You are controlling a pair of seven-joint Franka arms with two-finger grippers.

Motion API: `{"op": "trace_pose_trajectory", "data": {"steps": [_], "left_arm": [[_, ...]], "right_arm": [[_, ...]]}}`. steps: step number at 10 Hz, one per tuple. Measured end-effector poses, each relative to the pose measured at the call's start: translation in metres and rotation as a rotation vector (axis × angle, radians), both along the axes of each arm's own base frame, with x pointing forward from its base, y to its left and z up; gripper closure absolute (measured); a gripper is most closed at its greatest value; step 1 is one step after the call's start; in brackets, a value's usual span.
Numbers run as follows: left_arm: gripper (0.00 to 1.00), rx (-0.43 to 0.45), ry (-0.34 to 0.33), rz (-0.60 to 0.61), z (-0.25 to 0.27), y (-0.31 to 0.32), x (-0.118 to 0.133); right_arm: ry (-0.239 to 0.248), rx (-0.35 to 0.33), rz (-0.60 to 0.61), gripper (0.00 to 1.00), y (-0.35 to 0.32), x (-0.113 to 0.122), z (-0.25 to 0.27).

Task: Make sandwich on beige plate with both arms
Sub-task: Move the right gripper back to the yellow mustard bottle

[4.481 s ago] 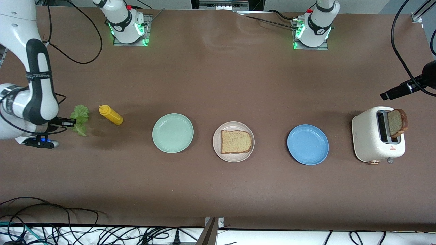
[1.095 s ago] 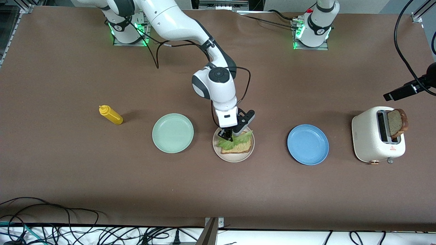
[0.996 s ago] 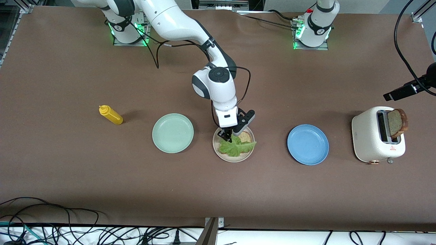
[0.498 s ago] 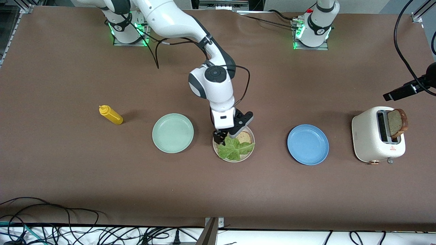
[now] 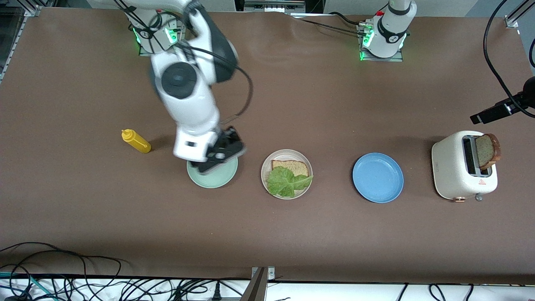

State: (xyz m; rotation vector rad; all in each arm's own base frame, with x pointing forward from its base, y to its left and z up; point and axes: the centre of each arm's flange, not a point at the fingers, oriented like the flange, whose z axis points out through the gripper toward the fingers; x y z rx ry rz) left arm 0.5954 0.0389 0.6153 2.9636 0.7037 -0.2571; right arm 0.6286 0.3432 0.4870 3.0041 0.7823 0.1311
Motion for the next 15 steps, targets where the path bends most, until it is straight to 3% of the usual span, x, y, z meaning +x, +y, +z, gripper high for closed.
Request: {"op": "trace_pose_trajectory", "data": {"steps": [3, 5, 9, 11, 15], "left_arm": [[0.00, 0.000, 0.000, 0.000, 0.000, 0.000, 0.000], [0.00, 0.000, 0.000, 0.000, 0.000, 0.000, 0.000], [0.00, 0.000, 0.000, 0.000, 0.000, 0.000, 0.000], [0.00, 0.000, 0.001, 0.000, 0.000, 0.000, 0.000], [0.00, -0.001, 0.001, -0.001, -0.001, -0.001, 0.000]], "right_arm": [[0.062, -0.047, -0.170, 0.00, -0.104, 0.002, 0.055], [0.096, -0.065, -0.255, 0.00, -0.165, 0.003, 0.065], [0.142, -0.052, -0.160, 0.00, -0.251, -0.004, 0.061], [0.142, 0.033, -0.074, 0.00, -0.333, -0.019, 0.053], [0.110, 0.311, 0.093, 0.00, -0.459, -0.066, 0.022]]}}
